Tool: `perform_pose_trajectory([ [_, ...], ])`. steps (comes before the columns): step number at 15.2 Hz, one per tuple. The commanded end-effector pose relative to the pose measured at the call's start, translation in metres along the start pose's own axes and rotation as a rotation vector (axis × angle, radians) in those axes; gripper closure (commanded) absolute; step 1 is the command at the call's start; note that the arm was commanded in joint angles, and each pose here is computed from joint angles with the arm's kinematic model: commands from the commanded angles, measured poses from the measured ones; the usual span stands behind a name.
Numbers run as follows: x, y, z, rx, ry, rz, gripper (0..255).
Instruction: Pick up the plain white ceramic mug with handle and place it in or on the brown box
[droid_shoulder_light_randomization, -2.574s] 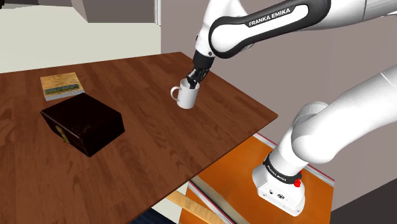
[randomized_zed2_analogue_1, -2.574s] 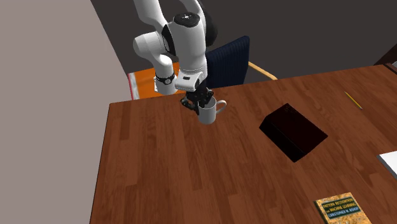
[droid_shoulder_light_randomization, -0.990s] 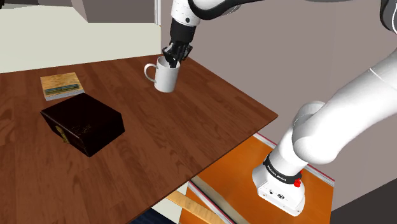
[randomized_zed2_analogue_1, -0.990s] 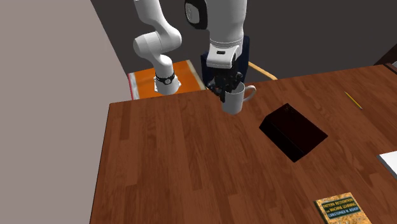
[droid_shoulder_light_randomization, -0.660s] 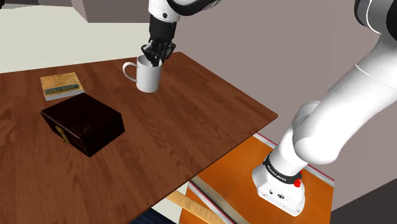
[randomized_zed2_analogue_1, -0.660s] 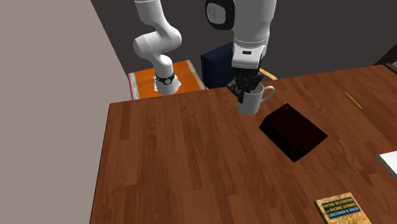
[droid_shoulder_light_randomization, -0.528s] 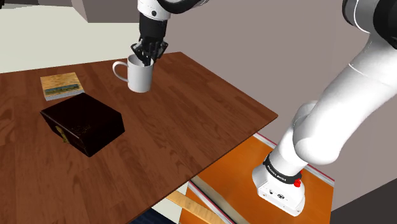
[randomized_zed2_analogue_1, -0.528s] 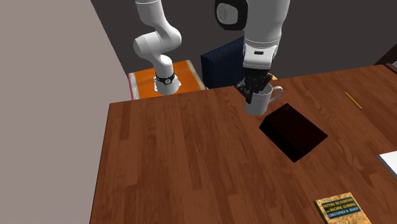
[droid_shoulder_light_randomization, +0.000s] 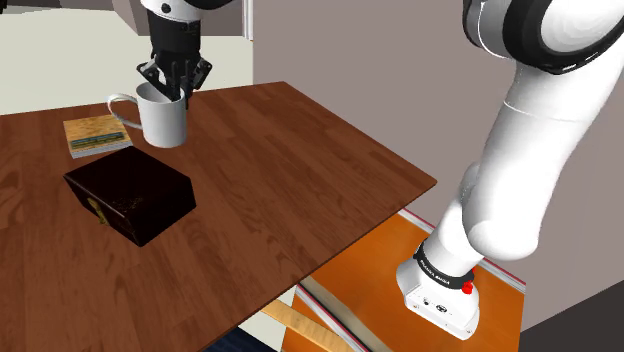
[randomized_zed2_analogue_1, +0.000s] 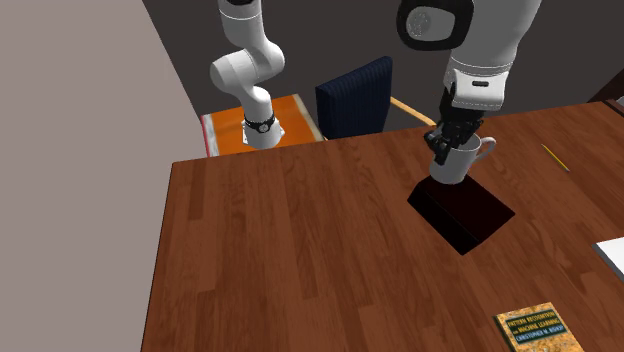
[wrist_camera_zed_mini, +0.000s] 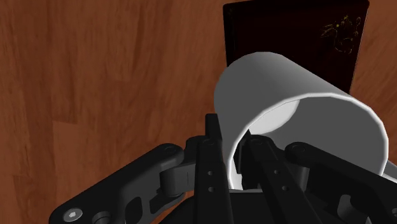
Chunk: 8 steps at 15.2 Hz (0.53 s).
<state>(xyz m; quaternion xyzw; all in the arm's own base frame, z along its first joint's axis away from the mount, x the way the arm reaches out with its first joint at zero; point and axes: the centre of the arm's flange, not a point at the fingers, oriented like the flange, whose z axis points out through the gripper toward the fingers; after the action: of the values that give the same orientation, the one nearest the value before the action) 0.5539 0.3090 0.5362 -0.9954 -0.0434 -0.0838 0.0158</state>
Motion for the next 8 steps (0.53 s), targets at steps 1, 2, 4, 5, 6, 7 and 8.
perform_pose_trajectory([
  [1,0.016,-0.022,0.003,0.000,0.000,0.002,255],
  [2,0.023,-0.034,0.003,0.000,0.000,0.002,255],
  [4,0.037,-0.056,0.005,0.000,0.000,0.002,255],
  [5,0.044,-0.067,0.005,0.000,0.000,0.002,255],
  [6,0.051,-0.078,0.006,0.000,0.000,0.002,255],
  [7,0.058,-0.089,0.007,0.000,0.000,0.002,255],
  [8,0.065,-0.100,0.007,0.000,0.000,0.002,255],
])
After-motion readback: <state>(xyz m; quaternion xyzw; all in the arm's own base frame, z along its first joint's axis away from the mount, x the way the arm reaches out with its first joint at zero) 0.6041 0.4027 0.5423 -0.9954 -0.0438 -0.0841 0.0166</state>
